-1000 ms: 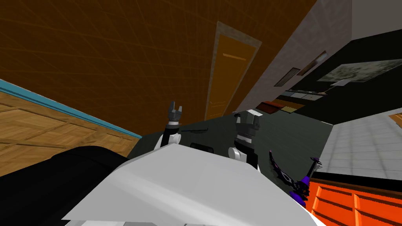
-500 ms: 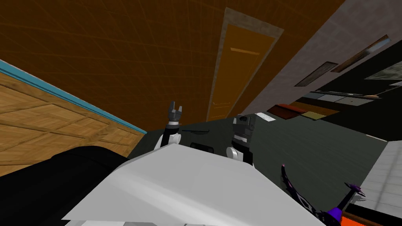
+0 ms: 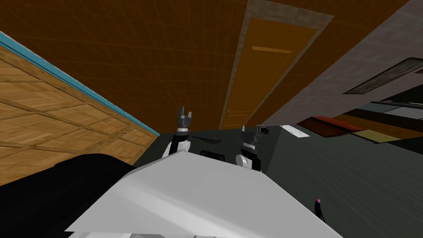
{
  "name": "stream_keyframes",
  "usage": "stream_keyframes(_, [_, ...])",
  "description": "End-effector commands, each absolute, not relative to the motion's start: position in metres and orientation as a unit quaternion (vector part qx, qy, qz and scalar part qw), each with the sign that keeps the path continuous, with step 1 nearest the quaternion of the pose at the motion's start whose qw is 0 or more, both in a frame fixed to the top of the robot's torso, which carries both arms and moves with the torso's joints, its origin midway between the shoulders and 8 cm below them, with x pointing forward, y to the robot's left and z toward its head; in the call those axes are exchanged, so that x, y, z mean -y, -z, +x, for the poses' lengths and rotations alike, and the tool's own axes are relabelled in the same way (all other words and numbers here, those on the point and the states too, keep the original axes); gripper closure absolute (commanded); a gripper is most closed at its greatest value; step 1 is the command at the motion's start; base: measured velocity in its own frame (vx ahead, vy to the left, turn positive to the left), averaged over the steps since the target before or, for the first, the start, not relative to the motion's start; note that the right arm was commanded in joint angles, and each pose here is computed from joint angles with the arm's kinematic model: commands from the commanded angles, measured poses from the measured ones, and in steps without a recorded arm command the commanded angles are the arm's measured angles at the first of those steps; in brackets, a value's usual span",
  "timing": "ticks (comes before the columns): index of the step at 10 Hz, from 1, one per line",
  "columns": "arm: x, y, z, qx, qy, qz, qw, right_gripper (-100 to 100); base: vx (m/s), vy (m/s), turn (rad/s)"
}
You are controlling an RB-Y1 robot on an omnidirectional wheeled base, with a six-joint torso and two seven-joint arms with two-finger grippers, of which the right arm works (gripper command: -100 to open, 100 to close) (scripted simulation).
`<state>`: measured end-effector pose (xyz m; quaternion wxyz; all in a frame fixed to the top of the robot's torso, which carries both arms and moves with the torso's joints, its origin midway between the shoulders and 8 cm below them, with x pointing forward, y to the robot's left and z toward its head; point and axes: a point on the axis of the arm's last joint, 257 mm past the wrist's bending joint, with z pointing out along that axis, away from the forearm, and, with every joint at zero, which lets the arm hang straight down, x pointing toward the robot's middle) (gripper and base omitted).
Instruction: Pull the door open
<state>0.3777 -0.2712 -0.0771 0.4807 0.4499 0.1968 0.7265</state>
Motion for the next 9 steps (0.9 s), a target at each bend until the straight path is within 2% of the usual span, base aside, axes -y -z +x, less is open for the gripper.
stream_keyframes(1, [0.269, 0.090, 0.381, -0.185, -0.736, 0.463, 0.458, -100, 0.086, -0.094, 0.235])
stream_keyframes(6, [0.266, 0.117, 0.386, -0.160, -0.752, 0.489, 0.413, -100, 0.071, -0.084, 0.168])
stream_keyframes(9, [0.264, 0.140, 0.389, -0.137, -0.760, 0.511, 0.377, -100, 0.081, -0.107, 0.224])
